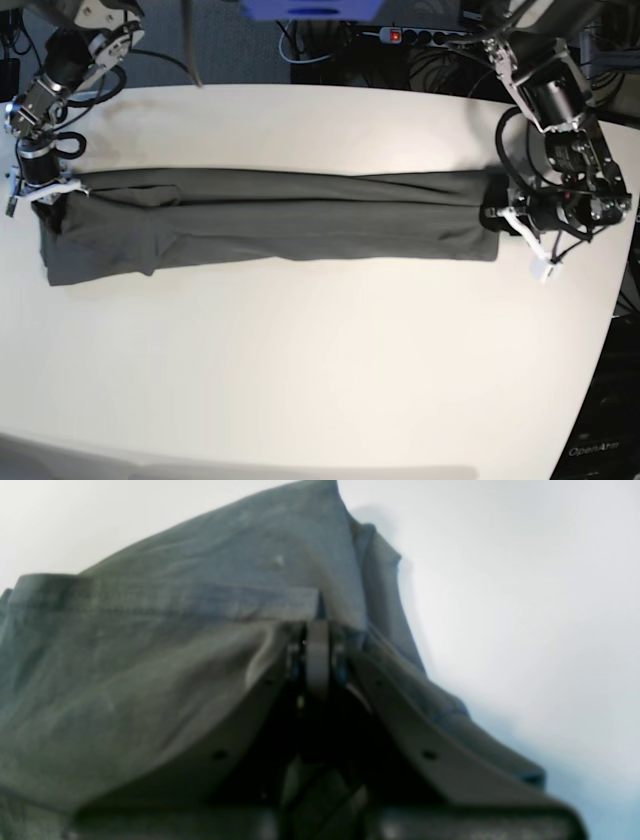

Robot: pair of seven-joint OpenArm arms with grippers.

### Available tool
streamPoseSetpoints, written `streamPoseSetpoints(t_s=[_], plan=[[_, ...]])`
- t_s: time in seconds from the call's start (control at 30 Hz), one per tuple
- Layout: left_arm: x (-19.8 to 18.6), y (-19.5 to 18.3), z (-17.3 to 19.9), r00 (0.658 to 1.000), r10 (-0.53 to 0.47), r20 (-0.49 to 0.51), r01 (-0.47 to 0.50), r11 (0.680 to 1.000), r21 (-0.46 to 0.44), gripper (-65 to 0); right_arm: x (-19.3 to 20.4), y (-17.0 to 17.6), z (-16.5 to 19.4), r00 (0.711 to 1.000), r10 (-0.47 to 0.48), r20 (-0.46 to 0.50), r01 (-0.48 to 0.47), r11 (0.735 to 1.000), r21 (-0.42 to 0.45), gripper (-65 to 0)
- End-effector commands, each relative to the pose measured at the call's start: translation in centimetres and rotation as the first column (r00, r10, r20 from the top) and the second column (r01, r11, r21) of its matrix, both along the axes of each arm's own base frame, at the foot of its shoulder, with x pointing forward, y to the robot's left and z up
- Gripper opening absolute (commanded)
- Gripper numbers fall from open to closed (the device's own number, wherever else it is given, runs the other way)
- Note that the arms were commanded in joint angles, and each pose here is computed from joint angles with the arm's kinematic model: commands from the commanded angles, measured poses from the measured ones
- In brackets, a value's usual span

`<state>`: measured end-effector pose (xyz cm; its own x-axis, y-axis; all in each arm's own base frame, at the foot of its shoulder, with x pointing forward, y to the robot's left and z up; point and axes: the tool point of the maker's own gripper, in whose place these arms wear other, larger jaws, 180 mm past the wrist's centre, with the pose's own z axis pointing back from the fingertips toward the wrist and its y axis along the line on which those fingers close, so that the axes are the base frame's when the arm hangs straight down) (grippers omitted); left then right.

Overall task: Fold the T-shirt properly
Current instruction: 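Open the left gripper and lift it off the strip's end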

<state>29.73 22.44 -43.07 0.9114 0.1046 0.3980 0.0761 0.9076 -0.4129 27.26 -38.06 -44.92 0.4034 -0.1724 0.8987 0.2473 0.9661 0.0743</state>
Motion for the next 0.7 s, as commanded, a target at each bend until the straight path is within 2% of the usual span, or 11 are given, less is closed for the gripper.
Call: streamPoseSetpoints(t_s=[0.0, 0.4, 0.53, 0.67], plan=[[0.4, 1.4, 0.8, 1.000, 0.003, 0.009, -0.004, 0.999, 0.032, -62.8, -2.0, 0.5, -2.9, 0.985, 0.026, -0.170, -0.027, 1.000, -0.003, -64.7], [3.3, -0.2, 4.9, 0.982, 0.037, 0.185, -0.006, 0.986, -0.164, -62.8, -2.1, 1.0, -3.3, 0.982, 0.047, -0.185, -0.048, 0.999, -0.001, -64.7], [3.6, -0.2, 5.3, 0.980, 0.036, 0.195, -0.002, 0.985, -0.172, -62.8, -2.2, 1.0, -3.3, 0.981, 0.047, -0.188, -0.048, 0.999, 0.000, -64.7], [2.7, 1.3, 5.0, 0.988, 0.014, 0.151, 0.005, 0.992, -0.124, -62.8, -2.2, 1.0, -3.3, 0.981, 0.047, -0.188, -0.048, 0.999, 0.000, -64.7]])
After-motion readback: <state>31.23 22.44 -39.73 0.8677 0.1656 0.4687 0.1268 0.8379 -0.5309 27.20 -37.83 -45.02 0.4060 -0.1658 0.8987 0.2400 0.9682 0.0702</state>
